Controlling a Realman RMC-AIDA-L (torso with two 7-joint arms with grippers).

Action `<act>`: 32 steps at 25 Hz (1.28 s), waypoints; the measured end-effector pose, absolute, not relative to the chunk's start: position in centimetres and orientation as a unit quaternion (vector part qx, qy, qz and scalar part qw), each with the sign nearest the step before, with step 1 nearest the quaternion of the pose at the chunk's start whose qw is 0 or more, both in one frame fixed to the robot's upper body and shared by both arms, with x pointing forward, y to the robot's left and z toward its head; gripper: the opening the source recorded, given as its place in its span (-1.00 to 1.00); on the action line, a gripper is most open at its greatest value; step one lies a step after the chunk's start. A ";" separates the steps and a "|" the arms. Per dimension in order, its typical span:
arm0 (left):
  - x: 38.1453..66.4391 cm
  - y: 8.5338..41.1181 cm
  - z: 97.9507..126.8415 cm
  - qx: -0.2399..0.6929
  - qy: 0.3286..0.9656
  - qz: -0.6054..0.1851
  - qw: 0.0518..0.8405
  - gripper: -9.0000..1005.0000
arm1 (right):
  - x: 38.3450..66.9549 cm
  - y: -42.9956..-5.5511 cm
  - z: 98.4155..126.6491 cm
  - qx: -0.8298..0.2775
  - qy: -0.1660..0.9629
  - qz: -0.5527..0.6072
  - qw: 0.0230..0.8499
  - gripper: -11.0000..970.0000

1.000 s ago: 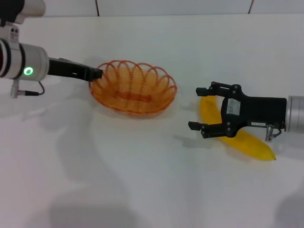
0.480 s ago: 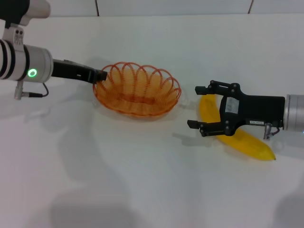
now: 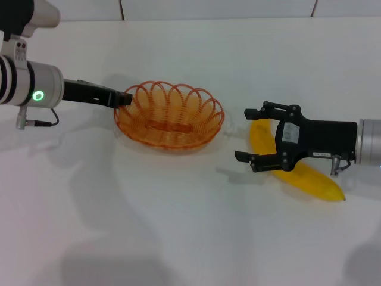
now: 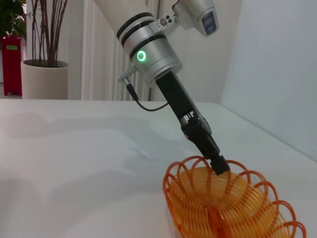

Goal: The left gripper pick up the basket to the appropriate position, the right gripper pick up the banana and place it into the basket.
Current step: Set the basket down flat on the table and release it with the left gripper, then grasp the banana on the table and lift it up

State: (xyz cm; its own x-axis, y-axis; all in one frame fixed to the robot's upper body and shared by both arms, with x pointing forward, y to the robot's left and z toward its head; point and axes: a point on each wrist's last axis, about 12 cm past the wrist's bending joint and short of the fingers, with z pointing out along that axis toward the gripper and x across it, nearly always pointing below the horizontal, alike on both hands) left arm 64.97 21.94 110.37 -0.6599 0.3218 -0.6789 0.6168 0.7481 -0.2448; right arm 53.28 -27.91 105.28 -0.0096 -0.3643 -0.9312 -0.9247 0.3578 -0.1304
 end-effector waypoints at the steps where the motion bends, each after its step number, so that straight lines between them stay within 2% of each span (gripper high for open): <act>1: 65.0 21.9 110.4 0.266 0.880 -0.235 0.315 -0.89 | 53.2 -27.9 105.3 -0.493 0.654 0.279 0.502 0.84; 6: 64.9 21.9 110.4 0.268 0.879 -0.237 0.316 -0.81 | 53.1 -28.0 105.2 -0.492 0.654 0.281 0.501 0.84; 12: 65.2 22.8 111.4 0.266 0.876 -0.231 0.330 -0.43 | 52.7 -28.4 105.0 -0.488 0.658 0.280 0.500 0.84; 15: 64.6 24.4 112.4 0.262 0.871 -0.238 0.341 0.04 | 52.6 -28.7 105.0 -0.480 0.661 0.277 0.506 0.84; 16: 64.2 25.2 112.9 0.265 0.867 -0.242 0.346 0.13 | 52.6 -28.9 105.0 -0.476 0.662 0.275 0.509 0.84; 20: 60.7 28.2 113.6 0.301 0.836 -0.257 0.380 0.49 | 52.6 -29.1 105.1 -0.463 0.663 0.275 0.521 0.84; 23: 56.8 30.1 111.7 0.346 0.798 -0.254 0.422 0.57 | 52.3 -29.4 105.0 -0.454 0.666 0.274 0.525 0.84; 26: 52.3 31.7 108.7 0.385 0.748 -0.243 0.483 0.65 | 52.0 -29.8 105.0 -0.444 0.669 0.271 0.531 0.84; 29: 49.7 32.1 106.1 0.404 0.720 -0.232 0.514 0.73 | 51.4 -30.5 104.9 -0.434 0.673 0.271 0.534 0.84; 32: 48.7 32.5 104.8 0.395 0.719 -0.227 0.525 0.78 | 50.7 -31.6 104.9 -0.426 0.681 0.279 0.526 0.84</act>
State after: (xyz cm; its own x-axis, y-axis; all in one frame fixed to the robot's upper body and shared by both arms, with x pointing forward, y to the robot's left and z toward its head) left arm 48.68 32.53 104.84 -0.1369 0.3291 -0.9343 0.8061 0.5852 0.0880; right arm 50.66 -31.61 104.90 -0.0838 -0.2871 -0.9542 -0.8745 0.4803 -0.0677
